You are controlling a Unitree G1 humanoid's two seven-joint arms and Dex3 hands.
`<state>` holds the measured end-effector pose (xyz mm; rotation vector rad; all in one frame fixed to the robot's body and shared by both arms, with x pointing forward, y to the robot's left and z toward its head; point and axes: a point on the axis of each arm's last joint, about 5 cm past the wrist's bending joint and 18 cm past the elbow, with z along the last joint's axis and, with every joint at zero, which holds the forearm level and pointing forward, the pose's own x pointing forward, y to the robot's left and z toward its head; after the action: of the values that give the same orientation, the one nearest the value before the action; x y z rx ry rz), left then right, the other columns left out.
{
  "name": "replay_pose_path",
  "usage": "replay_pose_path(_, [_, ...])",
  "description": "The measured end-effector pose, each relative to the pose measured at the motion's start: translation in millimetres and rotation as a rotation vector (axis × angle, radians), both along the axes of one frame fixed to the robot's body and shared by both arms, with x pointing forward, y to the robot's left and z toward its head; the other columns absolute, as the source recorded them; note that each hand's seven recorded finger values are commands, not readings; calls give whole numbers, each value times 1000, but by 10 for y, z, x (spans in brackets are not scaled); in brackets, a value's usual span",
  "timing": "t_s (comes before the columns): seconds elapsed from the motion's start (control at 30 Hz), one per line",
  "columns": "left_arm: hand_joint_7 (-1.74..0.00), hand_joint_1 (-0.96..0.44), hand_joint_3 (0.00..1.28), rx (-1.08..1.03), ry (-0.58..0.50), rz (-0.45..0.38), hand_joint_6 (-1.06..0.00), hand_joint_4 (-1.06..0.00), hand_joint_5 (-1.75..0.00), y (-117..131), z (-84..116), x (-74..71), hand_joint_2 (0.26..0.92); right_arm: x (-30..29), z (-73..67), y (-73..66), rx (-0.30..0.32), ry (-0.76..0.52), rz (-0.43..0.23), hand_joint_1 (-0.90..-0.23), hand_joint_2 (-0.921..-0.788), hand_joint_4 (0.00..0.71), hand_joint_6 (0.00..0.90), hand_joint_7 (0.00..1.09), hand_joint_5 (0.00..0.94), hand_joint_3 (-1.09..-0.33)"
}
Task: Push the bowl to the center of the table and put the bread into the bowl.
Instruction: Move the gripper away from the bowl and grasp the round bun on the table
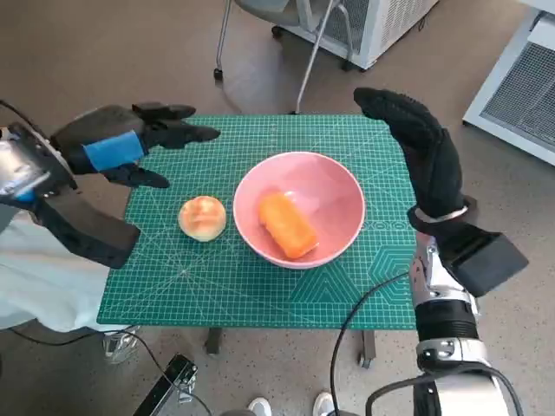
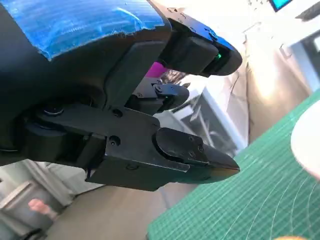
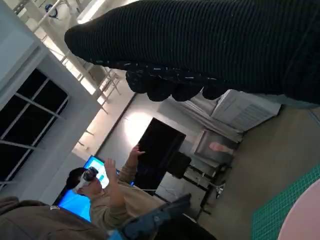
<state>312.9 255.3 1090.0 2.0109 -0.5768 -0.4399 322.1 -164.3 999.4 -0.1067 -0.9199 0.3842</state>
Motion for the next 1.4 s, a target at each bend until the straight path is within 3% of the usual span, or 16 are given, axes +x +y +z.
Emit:
replay_pose_path(0.43, [-17,-117,0,63,154,96,-450,-277,0,-15,-490,140,834,-15,28,-63,-26,-17,-26,-606,-921,304,-1,671,5,-773])
replay_pose_path(0.6, [-2,-183,2,98,228,137,-349,-177,1,-35,-614,164,797,-29,25,-96,-33,-21,-42,-610,-921,304,-1,671,5,-774])
replay_pose_path(0.73, [0,-258,2,139,288,203,-204,-51,1,-54,-675,184,763,-36,20,-115,-30,-21,-54,-611,-921,304,-1,671,4,-775])
replay_pose_path(0.9, [0,-320,1,175,342,272,-132,-8,1,-112,-704,214,737,-46,24,-126,-30,-27,-67,-606,-921,303,-1,670,4,-778])
replay_pose_path(1.4, [-12,-301,3,158,372,279,-139,0,0,-210,-820,246,731,-62,28,-129,-30,-37,-73,-594,-921,303,-1,668,4,-780])
